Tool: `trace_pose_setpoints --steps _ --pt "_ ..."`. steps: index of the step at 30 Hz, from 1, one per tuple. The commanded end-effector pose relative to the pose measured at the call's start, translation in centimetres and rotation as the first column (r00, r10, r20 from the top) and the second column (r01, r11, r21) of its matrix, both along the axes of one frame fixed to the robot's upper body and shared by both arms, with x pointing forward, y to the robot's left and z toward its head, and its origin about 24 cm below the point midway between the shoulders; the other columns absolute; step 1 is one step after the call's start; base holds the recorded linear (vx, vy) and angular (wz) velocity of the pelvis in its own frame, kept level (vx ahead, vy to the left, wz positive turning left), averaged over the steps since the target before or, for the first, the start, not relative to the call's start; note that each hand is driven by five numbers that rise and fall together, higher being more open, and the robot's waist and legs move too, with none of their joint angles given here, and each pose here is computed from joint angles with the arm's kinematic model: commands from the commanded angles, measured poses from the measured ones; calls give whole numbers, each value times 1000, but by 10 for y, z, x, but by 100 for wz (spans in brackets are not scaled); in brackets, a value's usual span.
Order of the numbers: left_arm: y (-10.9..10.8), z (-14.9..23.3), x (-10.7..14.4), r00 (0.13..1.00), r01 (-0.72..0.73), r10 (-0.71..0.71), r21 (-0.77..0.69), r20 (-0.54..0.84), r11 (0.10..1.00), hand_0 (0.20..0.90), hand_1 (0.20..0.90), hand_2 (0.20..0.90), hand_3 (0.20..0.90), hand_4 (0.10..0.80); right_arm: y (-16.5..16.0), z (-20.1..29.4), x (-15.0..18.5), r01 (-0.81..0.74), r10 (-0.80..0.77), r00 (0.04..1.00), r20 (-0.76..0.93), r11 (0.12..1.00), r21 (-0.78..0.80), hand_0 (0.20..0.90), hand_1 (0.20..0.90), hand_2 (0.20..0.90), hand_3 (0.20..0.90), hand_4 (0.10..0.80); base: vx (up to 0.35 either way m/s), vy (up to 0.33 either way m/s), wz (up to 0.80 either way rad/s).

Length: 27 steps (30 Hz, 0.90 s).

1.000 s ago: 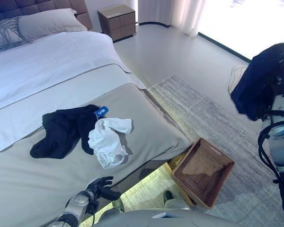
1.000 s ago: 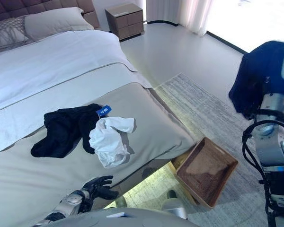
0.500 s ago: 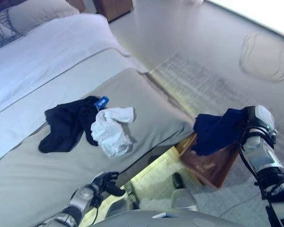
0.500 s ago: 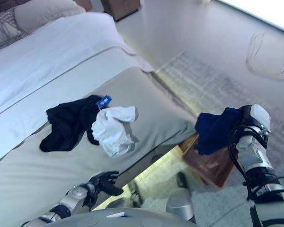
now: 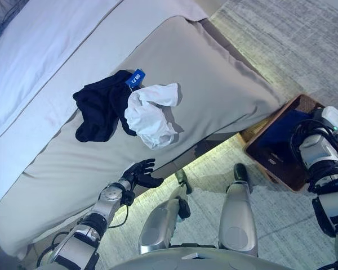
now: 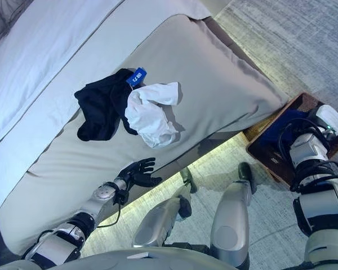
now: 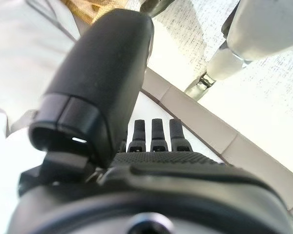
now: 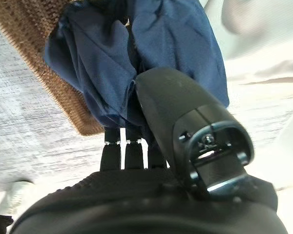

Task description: Pick up the clothes from the bed and place them into the basket

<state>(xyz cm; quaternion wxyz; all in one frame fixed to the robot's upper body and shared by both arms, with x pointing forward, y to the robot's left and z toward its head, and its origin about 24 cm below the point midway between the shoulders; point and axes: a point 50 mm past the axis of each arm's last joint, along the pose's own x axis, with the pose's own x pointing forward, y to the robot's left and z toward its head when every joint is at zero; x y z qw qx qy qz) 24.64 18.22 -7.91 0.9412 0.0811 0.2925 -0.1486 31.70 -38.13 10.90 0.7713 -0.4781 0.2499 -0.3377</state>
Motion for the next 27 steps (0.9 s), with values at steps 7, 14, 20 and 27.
trace_pose_setpoints --steps 7,14,20,27 --pt "7 11 3 998 21 -21 -6 60 1000 900 900 900 900 800 -39 41 -18 130 -128 988 81 991 -22 900 900 900 900 800 11 14 3" --pt "29 -4 -20 996 -88 88 3 -18 996 900 900 900 900 800 -22 49 -15 -33 35 988 150 999 -16 900 900 900 900 800 80 47 7" --pt "46 -19 -45 971 -219 218 5 -95 976 900 900 900 900 800 46 77 -3 -367 396 894 211 915 -167 900 900 900 900 800 117 117 2" --pt "55 -33 -70 942 -286 292 56 -165 956 900 900 900 900 800 120 81 7 -682 704 678 211 710 -175 900 900 900 900 800 112 130 19"
